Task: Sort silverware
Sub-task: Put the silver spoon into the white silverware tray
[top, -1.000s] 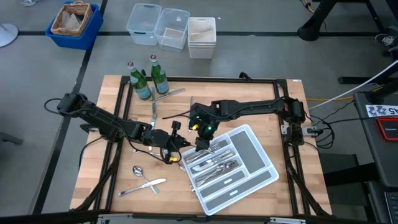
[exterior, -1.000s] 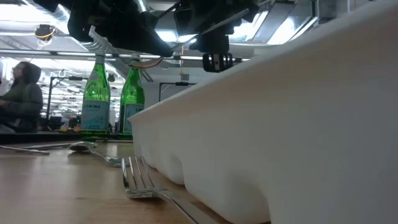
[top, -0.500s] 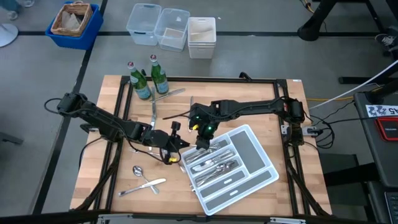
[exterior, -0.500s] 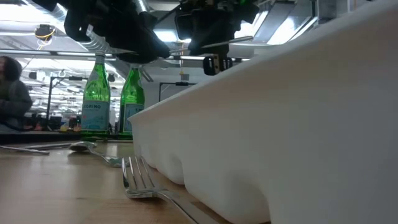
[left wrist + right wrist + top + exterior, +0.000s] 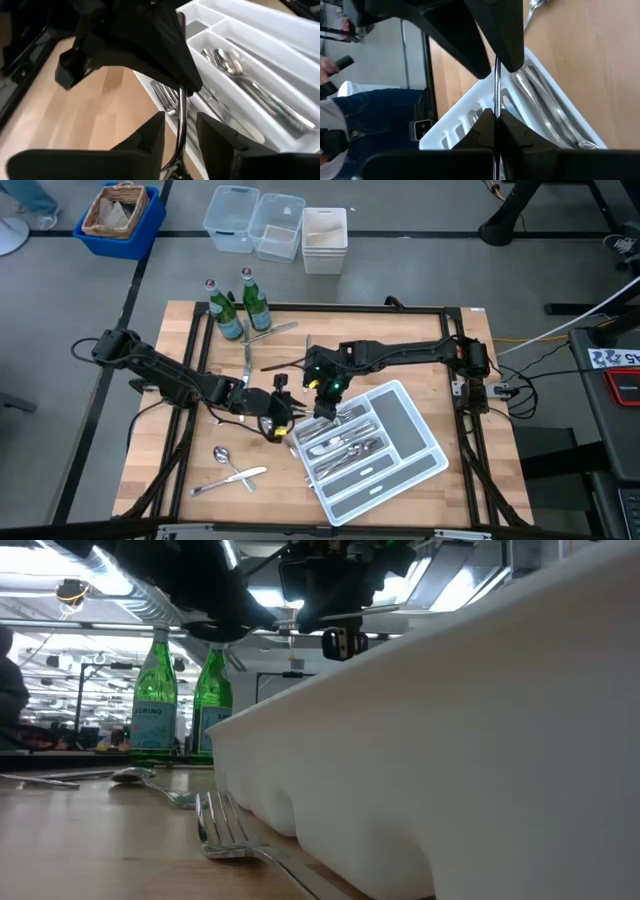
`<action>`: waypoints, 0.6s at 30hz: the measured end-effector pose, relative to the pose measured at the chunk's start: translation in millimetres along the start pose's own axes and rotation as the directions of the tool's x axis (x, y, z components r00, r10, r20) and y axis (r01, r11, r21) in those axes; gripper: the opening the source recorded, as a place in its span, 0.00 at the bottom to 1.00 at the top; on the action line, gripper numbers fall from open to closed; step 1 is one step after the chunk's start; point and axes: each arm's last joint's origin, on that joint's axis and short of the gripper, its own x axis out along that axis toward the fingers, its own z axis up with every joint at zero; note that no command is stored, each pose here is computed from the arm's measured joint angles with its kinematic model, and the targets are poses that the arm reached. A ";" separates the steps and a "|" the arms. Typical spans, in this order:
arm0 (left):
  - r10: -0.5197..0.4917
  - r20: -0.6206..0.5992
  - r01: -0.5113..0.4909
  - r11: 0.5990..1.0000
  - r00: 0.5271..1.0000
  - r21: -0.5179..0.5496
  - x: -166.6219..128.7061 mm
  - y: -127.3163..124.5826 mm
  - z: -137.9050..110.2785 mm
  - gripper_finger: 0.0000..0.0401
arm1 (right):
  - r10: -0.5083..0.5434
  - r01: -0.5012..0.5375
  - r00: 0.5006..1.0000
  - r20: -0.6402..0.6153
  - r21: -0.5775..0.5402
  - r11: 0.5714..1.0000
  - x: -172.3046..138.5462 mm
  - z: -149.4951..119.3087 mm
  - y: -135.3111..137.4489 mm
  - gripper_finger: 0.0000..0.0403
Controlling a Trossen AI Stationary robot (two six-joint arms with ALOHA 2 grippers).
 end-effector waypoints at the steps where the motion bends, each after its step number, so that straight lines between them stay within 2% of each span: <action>1: 0.004 0.005 -0.004 1.000 1.000 -0.015 0.0 0.2 0.5 0.28 | -0.010 0.010 1.000 0.004 -0.001 1.000 -0.1 0.1 -0.2 0.02; 6: 0.095 0.085 -0.080 0.982 0.992 -0.171 -2.1 3.9 9.6 0.30 | -0.078 0.077 0.996 0.037 0.007 0.997 -2.1 2.0 -4.5 0.02; 10: 0.154 0.112 -0.123 0.962 0.982 -0.243 -13.4 9.9 15.6 0.28 | -0.116 0.113 0.992 0.055 0.048 0.992 -7.1 4.5 -11.7 0.02; 15: 0.193 0.127 -0.144 0.937 0.973 -0.319 -35.2 18.8 21.2 0.25 | -0.132 0.126 0.989 0.068 0.085 0.988 -16.7 8.4 -23.5 0.02; 18: 0.201 0.130 -0.135 0.909 0.971 -0.395 -49.9 24.7 22.8 0.23 | -0.161 0.152 0.983 0.083 0.111 0.982 -23.3 11.1 -32.2 0.02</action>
